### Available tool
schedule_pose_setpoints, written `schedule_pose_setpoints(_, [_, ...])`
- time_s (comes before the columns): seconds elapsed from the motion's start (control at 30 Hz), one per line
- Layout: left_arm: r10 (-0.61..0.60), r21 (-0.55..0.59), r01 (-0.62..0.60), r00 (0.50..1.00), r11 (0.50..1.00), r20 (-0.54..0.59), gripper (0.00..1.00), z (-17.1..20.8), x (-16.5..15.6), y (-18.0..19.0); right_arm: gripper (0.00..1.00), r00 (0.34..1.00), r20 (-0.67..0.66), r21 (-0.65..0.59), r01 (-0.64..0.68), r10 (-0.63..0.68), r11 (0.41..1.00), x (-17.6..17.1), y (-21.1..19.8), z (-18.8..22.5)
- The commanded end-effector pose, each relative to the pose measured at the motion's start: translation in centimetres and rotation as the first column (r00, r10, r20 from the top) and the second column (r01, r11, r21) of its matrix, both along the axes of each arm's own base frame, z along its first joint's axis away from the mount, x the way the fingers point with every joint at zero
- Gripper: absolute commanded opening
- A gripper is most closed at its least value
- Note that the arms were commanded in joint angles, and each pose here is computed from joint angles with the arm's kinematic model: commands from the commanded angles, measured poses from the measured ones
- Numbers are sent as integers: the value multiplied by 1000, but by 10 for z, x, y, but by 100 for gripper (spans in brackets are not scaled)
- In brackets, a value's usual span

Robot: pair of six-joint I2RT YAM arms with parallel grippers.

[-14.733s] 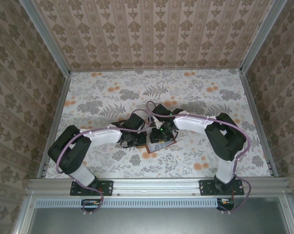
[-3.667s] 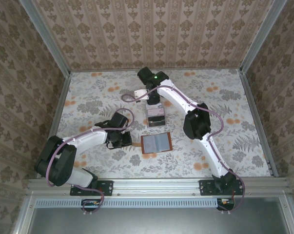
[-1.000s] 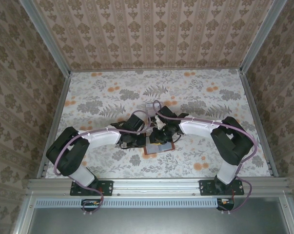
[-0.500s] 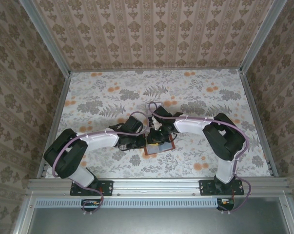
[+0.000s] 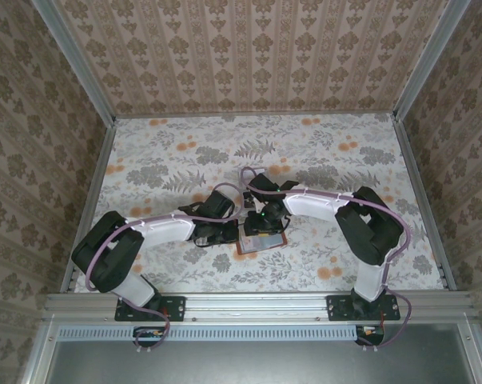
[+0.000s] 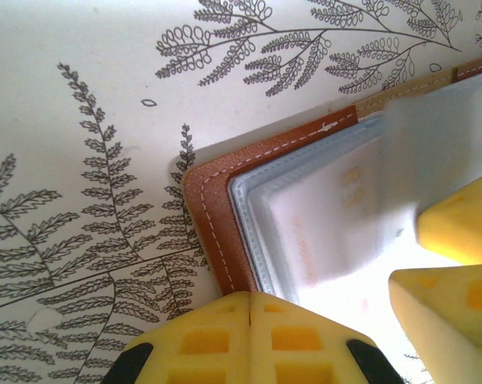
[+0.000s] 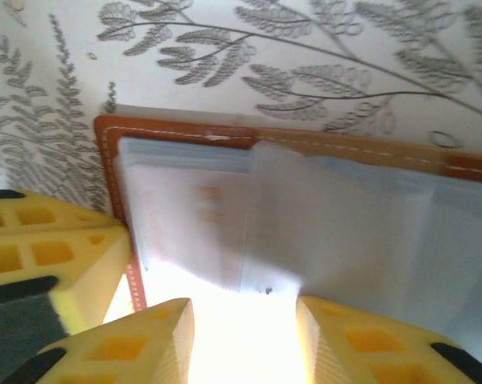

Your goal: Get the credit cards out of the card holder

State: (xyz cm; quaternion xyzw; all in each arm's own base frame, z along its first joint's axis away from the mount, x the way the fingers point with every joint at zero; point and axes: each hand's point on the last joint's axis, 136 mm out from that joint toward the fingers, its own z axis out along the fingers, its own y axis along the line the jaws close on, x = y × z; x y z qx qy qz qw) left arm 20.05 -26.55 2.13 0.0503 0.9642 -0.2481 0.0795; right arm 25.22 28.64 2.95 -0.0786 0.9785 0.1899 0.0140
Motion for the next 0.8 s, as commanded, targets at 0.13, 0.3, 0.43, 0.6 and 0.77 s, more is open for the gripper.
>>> schedule_pose_setpoints(0.13, [-4, 55, 9, 996, 998, -87, 0, -20, -17, 12, 52, 994, 106, -217, 0, 24, 976, 5, -38, 14])
schedule_pose_setpoints(0.3, [-6, 56, 11, 996, 998, -88, 0, -20, -16, 11, 53, 992, 122, -255, -3, 35, 967, 5, -44, 18])
schedule_pose_setpoints(0.43, [-6, 56, 11, 996, 998, -88, 0, -20, -16, 11, 53, 991, 132, -275, -1, 39, 961, 6, -48, 20])
schedule_pose_setpoints(0.6, [-7, 60, 13, 996, 998, -91, 0, -21, -17, 11, 46, 990, 136, -294, -5, 47, 956, 5, -53, 21])
schedule_pose_setpoints(0.77, [-9, 60, 14, 996, 998, -89, 0, -20, -16, 10, 29, 990, 128, -305, -17, 58, 952, 3, -56, 19])
